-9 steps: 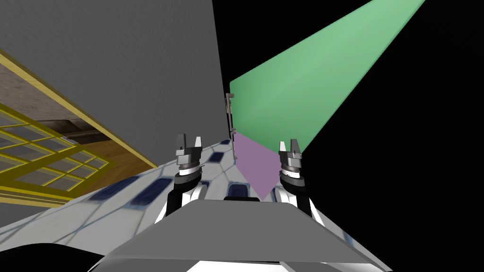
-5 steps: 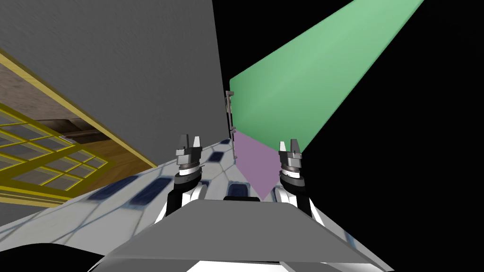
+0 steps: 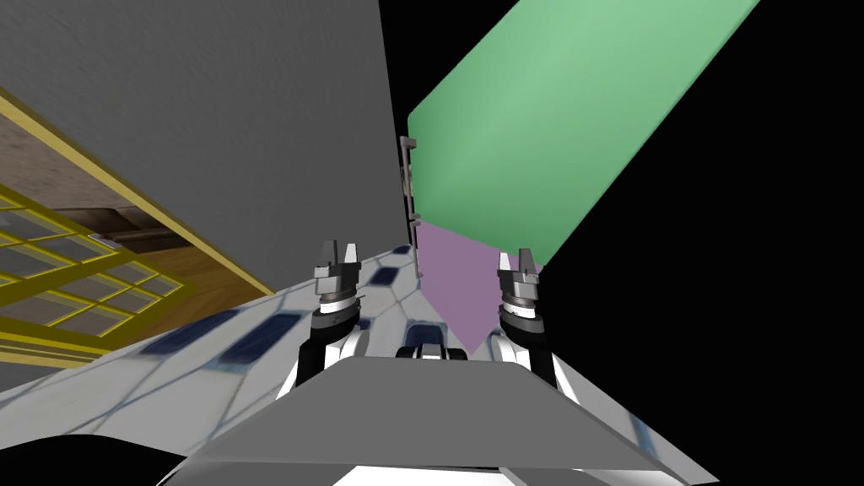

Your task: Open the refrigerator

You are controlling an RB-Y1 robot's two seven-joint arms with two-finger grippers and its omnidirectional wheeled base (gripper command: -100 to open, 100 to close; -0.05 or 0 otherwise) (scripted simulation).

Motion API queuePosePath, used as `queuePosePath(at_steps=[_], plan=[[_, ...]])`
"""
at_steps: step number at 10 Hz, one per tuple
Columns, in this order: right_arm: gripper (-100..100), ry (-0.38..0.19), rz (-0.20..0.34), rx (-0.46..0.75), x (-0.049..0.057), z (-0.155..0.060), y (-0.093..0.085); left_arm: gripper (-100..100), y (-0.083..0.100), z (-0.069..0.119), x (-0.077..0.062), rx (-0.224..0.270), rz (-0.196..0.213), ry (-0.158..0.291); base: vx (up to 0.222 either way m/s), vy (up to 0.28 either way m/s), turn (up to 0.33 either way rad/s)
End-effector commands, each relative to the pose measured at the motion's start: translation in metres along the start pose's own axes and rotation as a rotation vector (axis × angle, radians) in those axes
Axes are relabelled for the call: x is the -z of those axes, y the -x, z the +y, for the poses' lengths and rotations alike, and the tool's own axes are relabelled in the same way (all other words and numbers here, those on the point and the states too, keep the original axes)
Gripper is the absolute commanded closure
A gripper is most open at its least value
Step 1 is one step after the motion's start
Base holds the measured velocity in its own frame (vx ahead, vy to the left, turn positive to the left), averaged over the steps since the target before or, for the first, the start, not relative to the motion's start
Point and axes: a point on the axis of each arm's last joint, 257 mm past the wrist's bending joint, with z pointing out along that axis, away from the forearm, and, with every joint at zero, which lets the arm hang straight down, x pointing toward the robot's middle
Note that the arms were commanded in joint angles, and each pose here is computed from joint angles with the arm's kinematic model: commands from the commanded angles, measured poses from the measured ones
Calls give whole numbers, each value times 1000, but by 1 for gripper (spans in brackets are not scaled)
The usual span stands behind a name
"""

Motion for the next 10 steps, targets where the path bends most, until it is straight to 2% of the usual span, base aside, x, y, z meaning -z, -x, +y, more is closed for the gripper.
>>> queuePosePath(at_steps=[1, 4, 5, 10], plan=[[-100, 0, 52, 33, 2, -2, -5, 0, 0, 0, 0, 0, 0, 0, 13, 13, 17], [-100, 0, 164, 145, 6, -7, -15, 0, 0, 0, 0, 0, 0, 1, 29, 44, 29], [-100, 1, 173, 147, 6, -7, -16, 0, 0, 0, 0, 0, 0, 1, 26, 41, 6], [-100, 21, 383, 445, 15, -24, -23, 0, 0, 0, 0, 0, 0, 1, 42, 74, 31]])
